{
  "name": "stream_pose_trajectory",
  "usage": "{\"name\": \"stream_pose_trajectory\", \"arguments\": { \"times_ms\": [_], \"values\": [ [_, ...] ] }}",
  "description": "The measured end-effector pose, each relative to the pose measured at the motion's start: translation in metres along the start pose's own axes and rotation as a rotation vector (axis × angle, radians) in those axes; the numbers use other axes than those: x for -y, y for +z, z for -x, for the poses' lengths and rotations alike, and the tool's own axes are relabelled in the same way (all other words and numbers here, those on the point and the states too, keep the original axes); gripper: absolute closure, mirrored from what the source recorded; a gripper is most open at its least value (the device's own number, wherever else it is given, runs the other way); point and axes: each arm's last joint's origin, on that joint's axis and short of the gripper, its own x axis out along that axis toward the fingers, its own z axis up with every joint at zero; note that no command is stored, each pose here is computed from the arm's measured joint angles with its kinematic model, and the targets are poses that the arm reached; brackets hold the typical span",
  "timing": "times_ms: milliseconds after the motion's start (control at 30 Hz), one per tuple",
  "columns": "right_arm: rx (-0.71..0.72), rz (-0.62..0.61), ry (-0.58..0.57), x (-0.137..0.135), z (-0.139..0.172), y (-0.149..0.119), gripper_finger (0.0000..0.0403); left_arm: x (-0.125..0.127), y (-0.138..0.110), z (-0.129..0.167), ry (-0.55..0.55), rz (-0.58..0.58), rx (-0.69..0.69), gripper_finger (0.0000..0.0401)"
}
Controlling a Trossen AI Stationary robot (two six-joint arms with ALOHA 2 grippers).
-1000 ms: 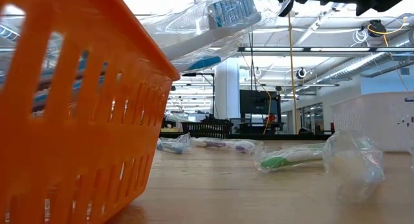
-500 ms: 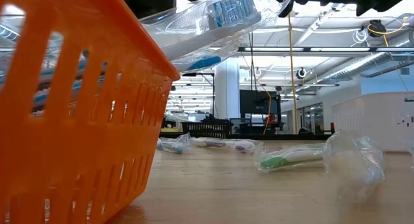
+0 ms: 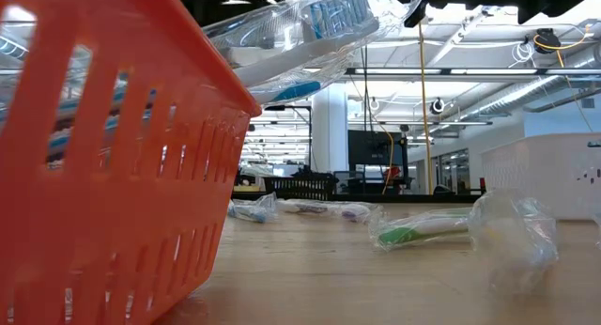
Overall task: Pick & Place Toothbrushes
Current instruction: Put the blue toothbrush into the orange bin
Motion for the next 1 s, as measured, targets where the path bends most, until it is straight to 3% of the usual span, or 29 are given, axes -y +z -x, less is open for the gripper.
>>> {"name": "stream_pose_trajectory", "arguments": {
  "times_ms": [600, 1000],
  "values": [
    [0.000, 0.000, 0.000, 0.000, 0.000, 0.000, 0.0334, -0.018, -0.006, -0.060, 0.025, -0.273, -0.169, 0.0242],
    [-0.006, 0.002, 0.000, 0.000, 0.000, -0.001, 0.0334, -0.027, -0.005, -0.070, 0.018, -0.301, -0.163, 0.0242]
  ]
}}
